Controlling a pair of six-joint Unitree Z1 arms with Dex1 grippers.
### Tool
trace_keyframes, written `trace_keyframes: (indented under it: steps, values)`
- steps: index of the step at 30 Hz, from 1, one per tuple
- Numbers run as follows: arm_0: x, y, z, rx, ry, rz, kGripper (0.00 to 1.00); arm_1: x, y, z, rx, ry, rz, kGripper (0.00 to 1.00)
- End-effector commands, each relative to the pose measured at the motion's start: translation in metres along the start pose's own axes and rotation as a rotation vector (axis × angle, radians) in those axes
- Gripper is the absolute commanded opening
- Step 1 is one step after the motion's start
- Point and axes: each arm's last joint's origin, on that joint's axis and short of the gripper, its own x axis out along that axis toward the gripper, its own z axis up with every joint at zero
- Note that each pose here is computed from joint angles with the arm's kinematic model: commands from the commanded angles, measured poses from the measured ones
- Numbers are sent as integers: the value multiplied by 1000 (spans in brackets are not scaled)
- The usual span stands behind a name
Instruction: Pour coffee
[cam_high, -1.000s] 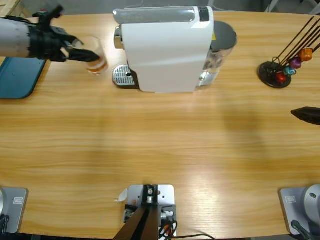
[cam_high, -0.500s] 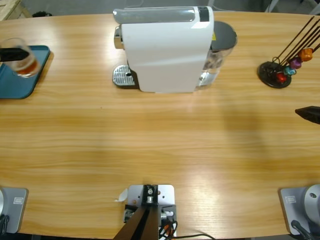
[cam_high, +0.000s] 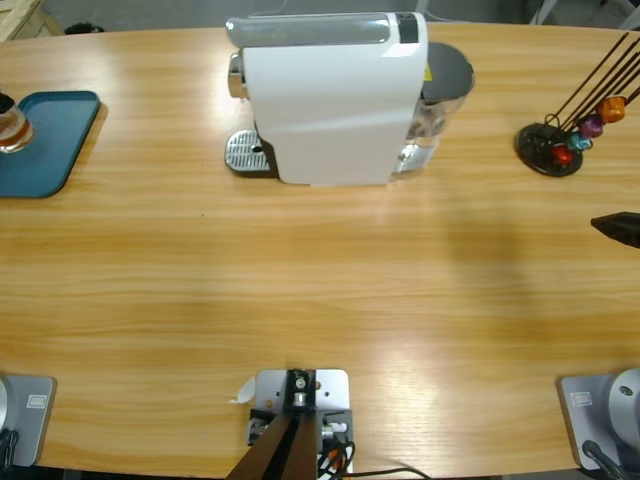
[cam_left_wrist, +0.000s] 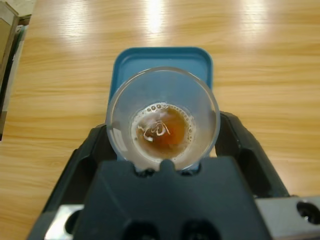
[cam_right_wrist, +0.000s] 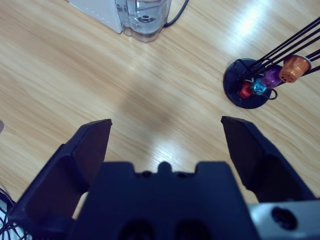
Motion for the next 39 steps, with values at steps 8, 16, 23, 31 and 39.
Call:
trace_keyframes:
  steps: [8, 16, 23, 31, 39]
  values:
    - [60, 1, -14, -60, 67, 23, 0, 6, 1, -4, -3, 39, -7, 1000]
    - [76, -2, -21, -62, 76, -1, 0, 10, 1, 0, -5, 64, -5, 1000]
    - [78, -1, -22, -70, 78, -3, 0, 13, 2, 2, -7, 75, -3, 1000]
    - [83, -1, -27, -72, 89, -20, 0, 13, 2, 2, -6, 73, -1, 1000]
    - [88, -3, -32, -73, 107, -42, 0, 13, 2, 2, -7, 77, 0, 1000]
